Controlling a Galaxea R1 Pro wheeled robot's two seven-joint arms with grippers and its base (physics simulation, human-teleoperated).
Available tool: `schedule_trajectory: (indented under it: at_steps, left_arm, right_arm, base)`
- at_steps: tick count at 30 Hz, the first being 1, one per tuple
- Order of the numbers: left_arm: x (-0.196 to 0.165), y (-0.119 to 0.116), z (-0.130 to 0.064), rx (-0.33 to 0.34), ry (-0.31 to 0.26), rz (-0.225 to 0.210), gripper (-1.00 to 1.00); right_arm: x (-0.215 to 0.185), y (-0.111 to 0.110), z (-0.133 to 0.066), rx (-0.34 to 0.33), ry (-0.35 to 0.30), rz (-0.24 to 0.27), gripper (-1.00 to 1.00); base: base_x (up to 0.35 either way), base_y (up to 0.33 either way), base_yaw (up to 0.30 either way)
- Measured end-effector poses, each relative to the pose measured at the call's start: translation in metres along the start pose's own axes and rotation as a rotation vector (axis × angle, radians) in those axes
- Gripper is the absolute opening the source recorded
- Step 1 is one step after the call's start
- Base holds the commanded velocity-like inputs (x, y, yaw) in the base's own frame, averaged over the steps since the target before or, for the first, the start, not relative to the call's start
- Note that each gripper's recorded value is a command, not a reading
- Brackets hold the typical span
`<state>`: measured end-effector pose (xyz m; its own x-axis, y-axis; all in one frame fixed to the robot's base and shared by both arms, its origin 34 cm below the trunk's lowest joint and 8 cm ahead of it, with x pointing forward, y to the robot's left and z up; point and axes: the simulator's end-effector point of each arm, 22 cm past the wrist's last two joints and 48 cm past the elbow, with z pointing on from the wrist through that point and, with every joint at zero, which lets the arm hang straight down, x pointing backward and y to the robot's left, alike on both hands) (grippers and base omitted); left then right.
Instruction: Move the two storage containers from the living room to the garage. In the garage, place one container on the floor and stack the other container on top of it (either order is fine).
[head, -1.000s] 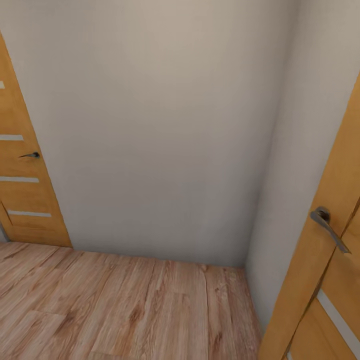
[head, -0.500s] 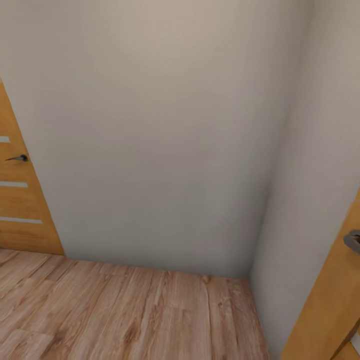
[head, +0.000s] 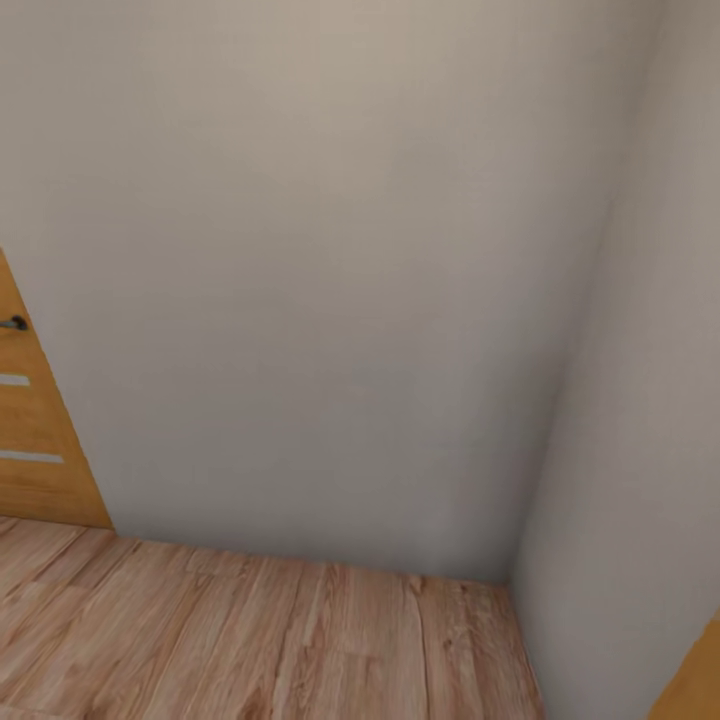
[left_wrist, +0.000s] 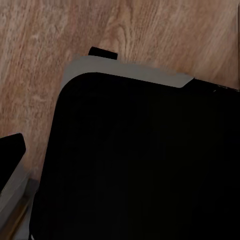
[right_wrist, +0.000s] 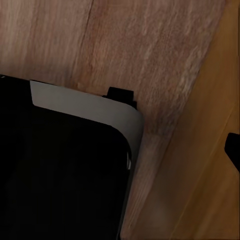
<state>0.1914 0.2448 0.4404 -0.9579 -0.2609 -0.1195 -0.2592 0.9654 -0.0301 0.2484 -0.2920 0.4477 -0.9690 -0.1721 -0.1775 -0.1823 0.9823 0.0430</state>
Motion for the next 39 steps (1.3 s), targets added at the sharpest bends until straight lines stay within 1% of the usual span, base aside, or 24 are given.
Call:
schedule_trajectory:
  at_steps: [9,20,39]
  left_arm:
    - [0.0000,-0.0001,0.0000,0.000,0.000,0.003,1.00]
    - [0.0000,-0.0002,0.0000,0.001,0.000,0.004,1.00]
    - [0.0000,0.0000,0.0002,0.000,0.001,0.004,1.00]
  right_arm:
    - [0.0006,-0.0040,0.0000,0.019,0.003,-0.014,1.00]
    - [0.0005,-0.0047,0.0000,0.022,0.002,-0.012,1.00]
    - [0.0000,-0.0052,0.0002,0.024,0.001,-0.010,1.00]
  base:
    - [0.317,0.000,0.000]
    - [0.294,0.000,0.005]
    - [0.021,0.000,0.259]
